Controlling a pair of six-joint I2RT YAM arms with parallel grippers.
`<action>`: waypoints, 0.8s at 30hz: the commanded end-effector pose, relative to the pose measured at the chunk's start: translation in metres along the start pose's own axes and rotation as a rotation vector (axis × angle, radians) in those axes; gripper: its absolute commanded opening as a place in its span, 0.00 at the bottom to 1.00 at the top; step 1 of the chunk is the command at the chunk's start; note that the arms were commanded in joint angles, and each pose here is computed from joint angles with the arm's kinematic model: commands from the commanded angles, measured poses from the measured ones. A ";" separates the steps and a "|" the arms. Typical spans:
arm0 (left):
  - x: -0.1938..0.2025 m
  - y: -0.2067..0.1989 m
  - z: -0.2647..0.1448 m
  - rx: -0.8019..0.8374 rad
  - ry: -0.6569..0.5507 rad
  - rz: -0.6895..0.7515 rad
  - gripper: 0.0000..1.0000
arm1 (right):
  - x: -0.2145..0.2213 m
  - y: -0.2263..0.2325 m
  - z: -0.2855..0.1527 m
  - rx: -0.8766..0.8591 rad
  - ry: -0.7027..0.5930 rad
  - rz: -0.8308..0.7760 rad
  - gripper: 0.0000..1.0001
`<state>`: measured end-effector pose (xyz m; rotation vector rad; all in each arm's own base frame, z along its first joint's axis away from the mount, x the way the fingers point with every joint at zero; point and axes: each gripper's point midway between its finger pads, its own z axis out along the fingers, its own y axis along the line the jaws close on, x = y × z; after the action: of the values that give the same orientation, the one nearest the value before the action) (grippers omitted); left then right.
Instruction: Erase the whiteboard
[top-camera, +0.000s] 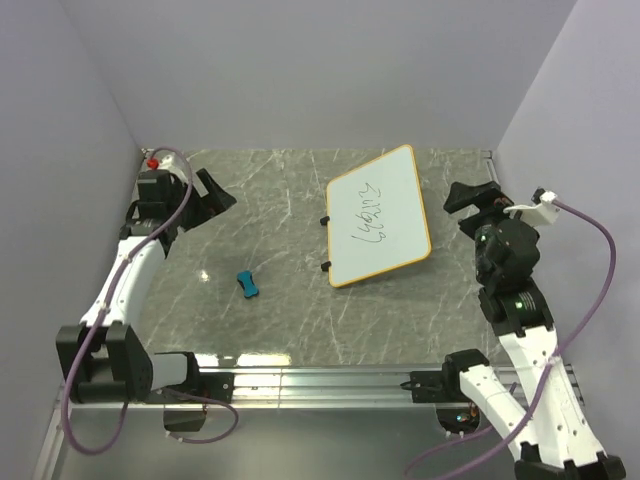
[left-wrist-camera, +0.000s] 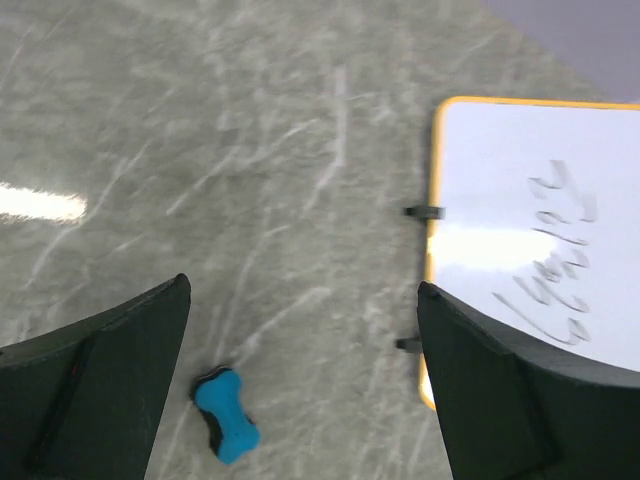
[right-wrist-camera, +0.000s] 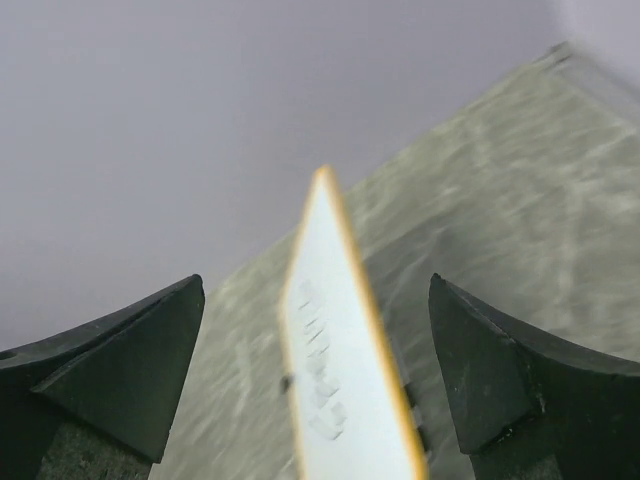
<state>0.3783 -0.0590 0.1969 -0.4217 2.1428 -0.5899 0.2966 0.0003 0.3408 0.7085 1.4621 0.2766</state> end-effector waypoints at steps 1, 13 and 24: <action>-0.016 -0.041 -0.033 0.175 -0.054 -0.011 0.99 | 0.011 0.042 -0.037 -0.238 0.147 0.087 1.00; 0.052 0.056 -0.043 -0.357 0.098 -0.135 0.91 | 0.058 0.030 -0.105 -0.279 0.495 0.118 1.00; 0.152 0.052 -0.034 -0.458 0.314 -0.110 0.88 | 0.059 0.023 -0.147 -0.347 0.556 0.095 0.98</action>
<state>0.2507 -0.0830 0.0858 -0.6525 2.6146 -0.2522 0.1821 0.0892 0.3020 0.4966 1.8303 0.8230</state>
